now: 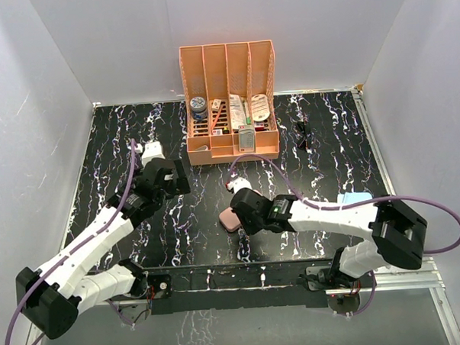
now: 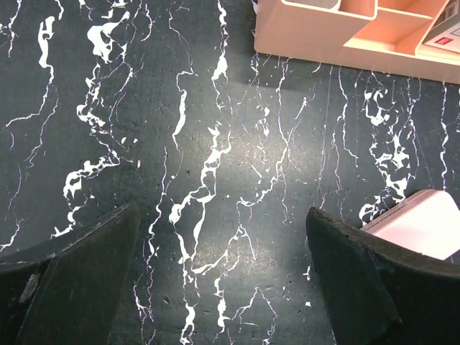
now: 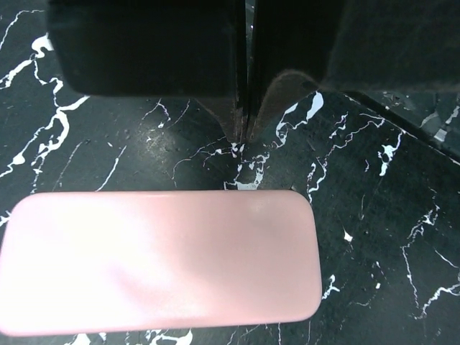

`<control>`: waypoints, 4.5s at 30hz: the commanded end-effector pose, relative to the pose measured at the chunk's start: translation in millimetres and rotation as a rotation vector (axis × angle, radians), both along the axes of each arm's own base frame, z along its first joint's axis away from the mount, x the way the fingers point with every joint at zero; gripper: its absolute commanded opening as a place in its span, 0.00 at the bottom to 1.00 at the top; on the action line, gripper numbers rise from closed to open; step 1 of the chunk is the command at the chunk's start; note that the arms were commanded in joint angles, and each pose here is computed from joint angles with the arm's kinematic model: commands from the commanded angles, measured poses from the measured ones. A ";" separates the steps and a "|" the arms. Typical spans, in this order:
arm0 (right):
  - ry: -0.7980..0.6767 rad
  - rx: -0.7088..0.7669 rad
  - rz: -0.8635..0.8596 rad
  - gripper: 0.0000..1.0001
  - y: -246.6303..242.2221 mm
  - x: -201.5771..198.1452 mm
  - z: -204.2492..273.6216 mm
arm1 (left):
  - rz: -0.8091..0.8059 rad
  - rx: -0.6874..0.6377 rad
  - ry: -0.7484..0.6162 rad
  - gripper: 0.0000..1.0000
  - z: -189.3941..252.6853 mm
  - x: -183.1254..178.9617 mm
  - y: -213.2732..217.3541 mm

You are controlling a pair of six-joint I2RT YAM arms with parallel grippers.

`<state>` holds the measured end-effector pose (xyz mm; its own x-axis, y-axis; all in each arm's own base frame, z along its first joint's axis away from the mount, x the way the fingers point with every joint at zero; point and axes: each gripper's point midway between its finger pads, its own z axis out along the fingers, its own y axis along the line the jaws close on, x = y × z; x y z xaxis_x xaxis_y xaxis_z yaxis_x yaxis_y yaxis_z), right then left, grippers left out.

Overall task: Organize the sunglasses
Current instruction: Pick up the sunglasses case from the center of the board.

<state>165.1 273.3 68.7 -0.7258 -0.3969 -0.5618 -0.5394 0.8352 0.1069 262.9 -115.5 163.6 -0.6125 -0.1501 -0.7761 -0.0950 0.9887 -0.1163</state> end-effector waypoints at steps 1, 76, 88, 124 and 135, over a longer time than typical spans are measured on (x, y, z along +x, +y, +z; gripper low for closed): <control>-0.034 0.039 -0.016 0.00 16.3 6.5 -0.6 | 0.013 -0.047 0.000 0.99 9.5 -6.3 4.6; -0.155 0.081 -0.168 0.54 36.4 145.3 66.0 | 0.128 -0.115 0.091 0.99 -23.8 -21.4 11.6; -0.072 -0.050 -0.235 0.71 0.6 122.9 62.2 | 0.177 -0.143 0.090 0.99 -46.5 -15.5 8.8; 0.190 -0.125 -0.262 0.89 -34.6 99.9 -16.6 | 0.124 -0.142 0.145 0.99 -90.4 -17.6 -1.9; 0.217 -0.157 -0.263 0.87 -35.8 104.8 -35.0 | 0.121 -0.142 0.156 0.99 -96.1 -19.1 -2.3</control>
<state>258.0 231.1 32.8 -0.9165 -0.2650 -0.2995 -0.2891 0.9565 0.0382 245.4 -120.3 72.3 -0.6870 -0.3364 -0.6441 -0.2374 0.9417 -0.2386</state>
